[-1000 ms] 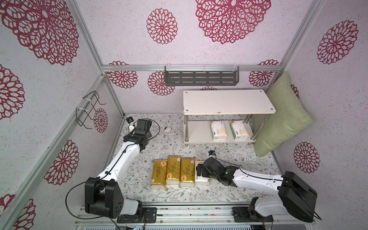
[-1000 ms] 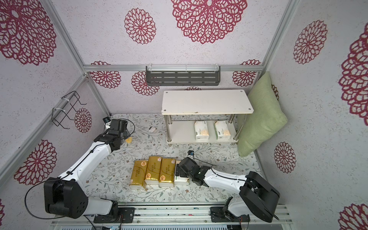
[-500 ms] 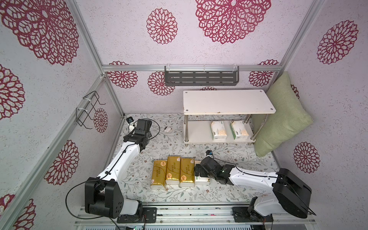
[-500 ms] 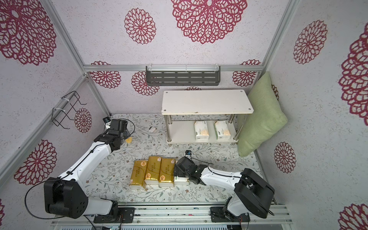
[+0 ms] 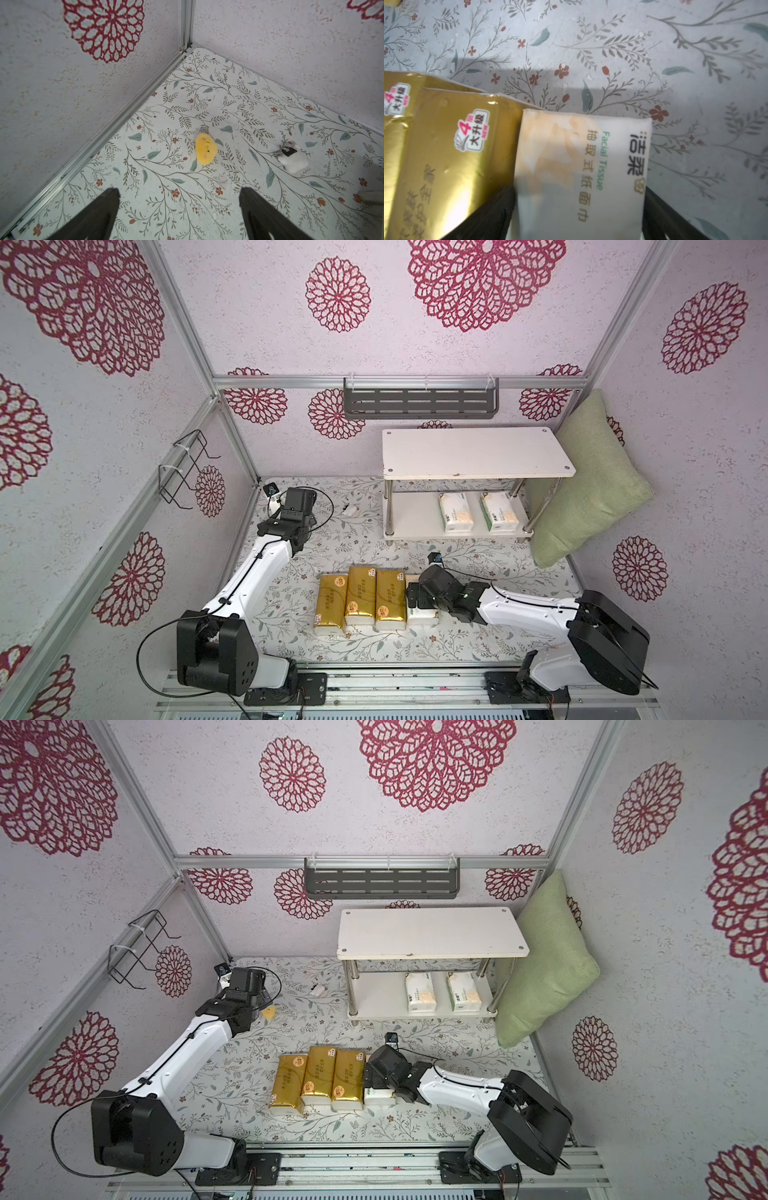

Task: Place the tissue boxes on the shelf by color
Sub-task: Move the box of tissues to the center of the board.

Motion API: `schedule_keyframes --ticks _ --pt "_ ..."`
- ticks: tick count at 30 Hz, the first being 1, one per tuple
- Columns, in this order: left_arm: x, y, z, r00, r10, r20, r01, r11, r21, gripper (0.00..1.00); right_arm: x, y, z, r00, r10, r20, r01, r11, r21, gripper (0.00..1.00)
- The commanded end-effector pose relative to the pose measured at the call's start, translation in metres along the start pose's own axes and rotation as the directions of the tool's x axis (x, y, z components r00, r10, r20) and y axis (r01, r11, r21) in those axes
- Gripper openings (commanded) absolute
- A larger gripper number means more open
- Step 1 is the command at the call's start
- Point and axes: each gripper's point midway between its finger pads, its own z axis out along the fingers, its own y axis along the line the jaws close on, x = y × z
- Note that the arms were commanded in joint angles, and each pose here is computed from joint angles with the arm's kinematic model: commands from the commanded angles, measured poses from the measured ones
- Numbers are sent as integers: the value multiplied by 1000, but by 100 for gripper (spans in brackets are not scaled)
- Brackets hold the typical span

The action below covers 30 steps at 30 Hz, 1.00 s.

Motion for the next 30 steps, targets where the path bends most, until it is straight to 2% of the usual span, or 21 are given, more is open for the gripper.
schedule_keyframes --ticks 1,16,22,30 --pt "-12 -10 -5 1000 -8 23 7 1000 29 97 -7 -9 -8 999 -39 8 39 999 1 95" --pt "-17 -13 -6 1000 -11 29 10 999 37 97 -22 -59 -9 995 -97 -12 97 995 38 95" --pt "-20 -12 -10 999 -17 34 15 999 40 97 -31 -66 -5 990 -139 -26 139 990 18 95" --pt "-21 -8 -14 999 -15 37 14 999 31 97 -50 -68 -5 982 -191 -11 191 980 53 99"
